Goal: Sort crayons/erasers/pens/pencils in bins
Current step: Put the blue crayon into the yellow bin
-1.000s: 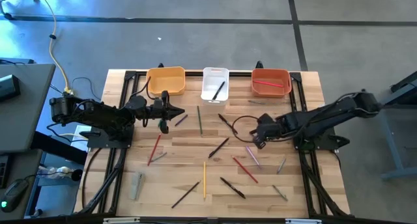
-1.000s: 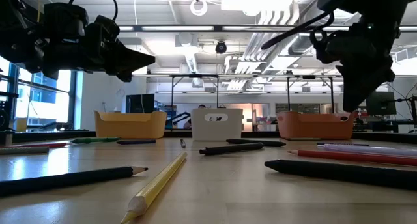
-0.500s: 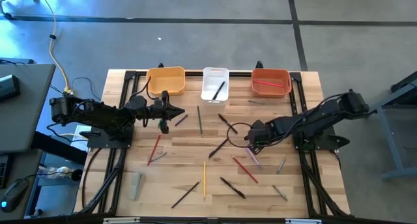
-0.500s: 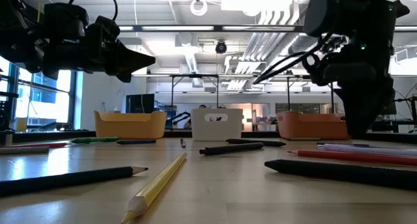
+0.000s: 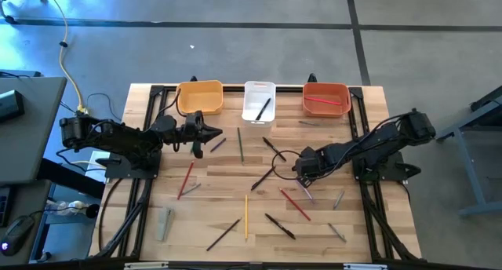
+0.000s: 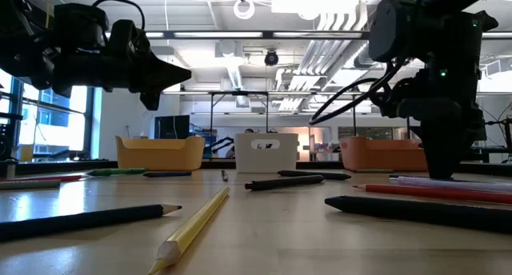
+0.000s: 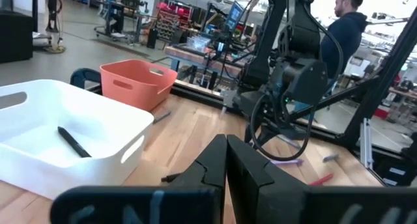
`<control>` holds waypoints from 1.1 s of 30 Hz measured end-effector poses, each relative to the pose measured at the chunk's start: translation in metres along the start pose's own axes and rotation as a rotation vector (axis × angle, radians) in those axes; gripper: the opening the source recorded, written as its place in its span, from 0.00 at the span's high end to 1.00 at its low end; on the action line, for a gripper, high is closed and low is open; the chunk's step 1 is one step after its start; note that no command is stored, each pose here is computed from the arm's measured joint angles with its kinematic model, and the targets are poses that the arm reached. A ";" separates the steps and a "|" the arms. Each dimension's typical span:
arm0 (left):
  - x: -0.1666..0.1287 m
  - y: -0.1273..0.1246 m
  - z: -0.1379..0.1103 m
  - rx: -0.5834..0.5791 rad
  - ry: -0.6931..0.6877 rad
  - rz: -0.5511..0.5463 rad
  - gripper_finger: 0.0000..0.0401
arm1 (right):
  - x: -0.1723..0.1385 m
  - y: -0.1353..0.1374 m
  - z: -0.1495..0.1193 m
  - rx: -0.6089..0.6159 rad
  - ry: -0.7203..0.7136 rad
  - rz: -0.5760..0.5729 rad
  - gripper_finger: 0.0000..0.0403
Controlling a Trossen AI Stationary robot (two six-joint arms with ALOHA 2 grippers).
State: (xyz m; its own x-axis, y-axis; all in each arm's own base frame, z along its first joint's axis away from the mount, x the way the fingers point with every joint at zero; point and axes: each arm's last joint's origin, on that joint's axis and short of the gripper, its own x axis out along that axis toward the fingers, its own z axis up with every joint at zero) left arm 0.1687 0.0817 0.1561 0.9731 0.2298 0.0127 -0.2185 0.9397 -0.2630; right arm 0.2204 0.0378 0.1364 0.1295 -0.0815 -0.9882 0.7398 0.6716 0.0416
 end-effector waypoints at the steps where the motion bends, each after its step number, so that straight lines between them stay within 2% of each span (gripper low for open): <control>1: 0.000 0.000 0.000 0.000 0.000 0.000 1.00 | 0.000 0.000 0.000 0.000 0.000 0.000 0.72; 7: 0.002 0.000 0.003 -0.030 -0.010 -0.004 1.00 | 0.000 0.000 0.000 0.006 -0.001 -0.001 0.73; 13: 0.005 -0.006 0.003 -0.027 0.031 -0.130 1.00 | 0.000 0.000 0.000 0.025 -0.002 -0.002 0.82; 17: 0.006 -0.008 -0.001 0.006 0.066 -0.138 1.00 | 0.000 0.000 0.000 0.025 -0.003 -0.002 0.91; 20: 0.006 -0.008 -0.002 -0.012 0.080 -0.136 1.00 | 0.000 0.000 0.000 -0.002 -0.004 -0.002 0.96; 26: 0.006 -0.009 -0.002 -0.089 0.087 -0.140 1.00 | -0.001 0.000 0.001 -0.049 -0.005 0.007 0.97; 30: 0.006 -0.010 -0.002 -0.110 0.089 -0.144 1.00 | -0.013 0.006 0.010 -0.055 -0.061 0.078 0.97; 33: 0.006 -0.011 -0.002 -0.123 0.086 -0.153 1.00 | -0.023 0.016 0.023 -0.096 -0.214 0.180 0.97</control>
State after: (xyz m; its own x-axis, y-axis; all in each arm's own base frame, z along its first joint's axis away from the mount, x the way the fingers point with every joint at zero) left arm 0.1776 0.0722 0.1569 0.9980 0.0597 -0.0198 -0.0627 0.9228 -0.3802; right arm 0.2444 0.0338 0.1633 0.3965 -0.1014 -0.9124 0.6276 0.7553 0.1888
